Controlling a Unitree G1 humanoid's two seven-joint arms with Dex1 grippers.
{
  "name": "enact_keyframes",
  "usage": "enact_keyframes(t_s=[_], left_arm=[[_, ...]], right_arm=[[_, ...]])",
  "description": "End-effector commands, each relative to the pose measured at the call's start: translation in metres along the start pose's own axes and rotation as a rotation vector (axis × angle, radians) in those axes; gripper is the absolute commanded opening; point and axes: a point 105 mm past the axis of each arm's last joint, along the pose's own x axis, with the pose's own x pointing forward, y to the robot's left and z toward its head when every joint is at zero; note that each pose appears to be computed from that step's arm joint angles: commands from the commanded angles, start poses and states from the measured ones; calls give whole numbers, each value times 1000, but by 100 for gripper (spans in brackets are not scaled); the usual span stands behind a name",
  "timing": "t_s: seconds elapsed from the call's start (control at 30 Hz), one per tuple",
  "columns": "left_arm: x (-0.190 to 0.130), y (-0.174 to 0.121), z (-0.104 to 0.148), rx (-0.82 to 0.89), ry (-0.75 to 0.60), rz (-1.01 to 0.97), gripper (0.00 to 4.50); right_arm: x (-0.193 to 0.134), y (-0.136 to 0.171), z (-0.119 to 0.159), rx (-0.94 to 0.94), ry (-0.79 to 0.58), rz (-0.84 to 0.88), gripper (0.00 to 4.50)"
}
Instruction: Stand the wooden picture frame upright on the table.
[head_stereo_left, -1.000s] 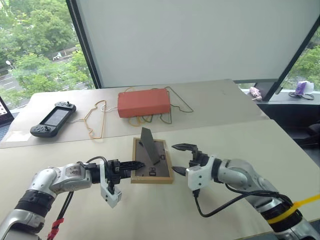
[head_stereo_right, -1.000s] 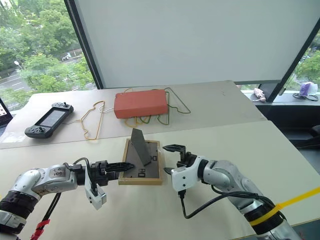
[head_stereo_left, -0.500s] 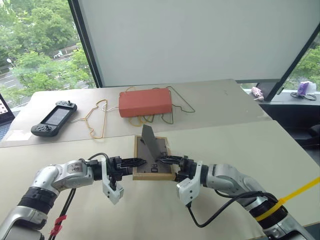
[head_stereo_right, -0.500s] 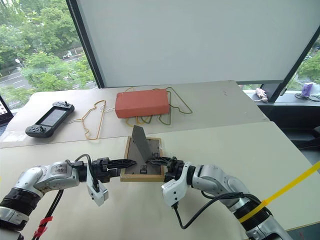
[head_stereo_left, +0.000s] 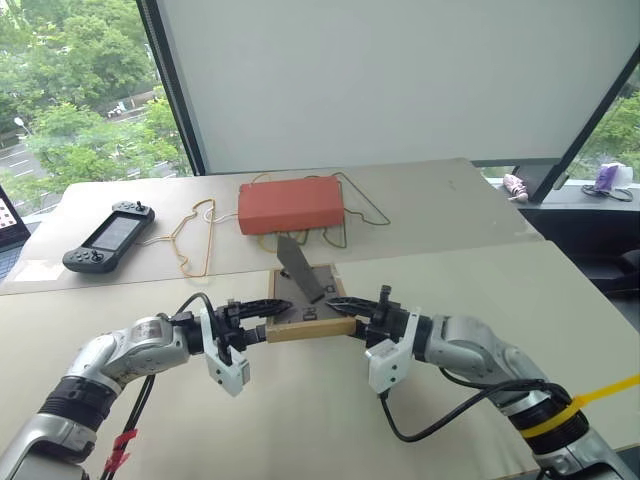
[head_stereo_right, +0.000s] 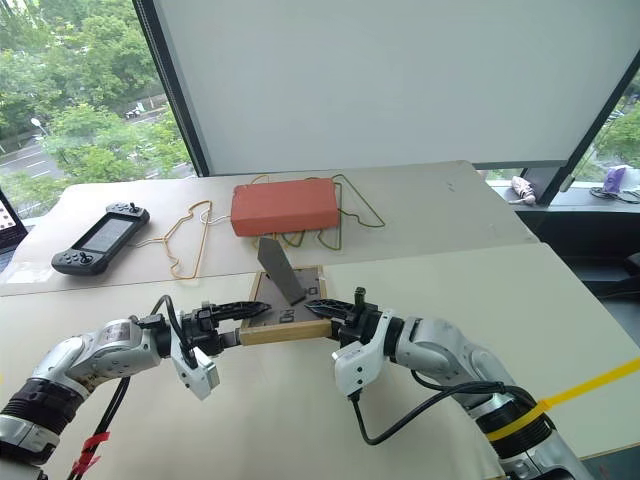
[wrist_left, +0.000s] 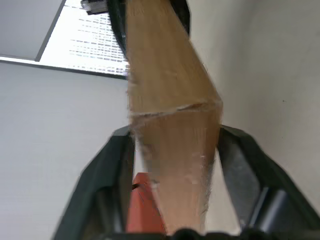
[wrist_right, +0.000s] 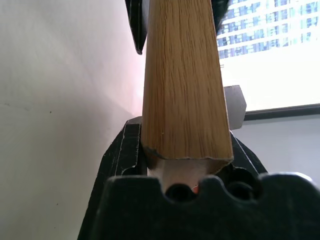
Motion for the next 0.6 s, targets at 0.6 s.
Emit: enact_keyframes(t_s=[0.6], left_arm=[[-19, 29, 47, -646, 77, 331, 358]], right_arm=[[-55, -74, -38, 1555, 90, 219, 126]])
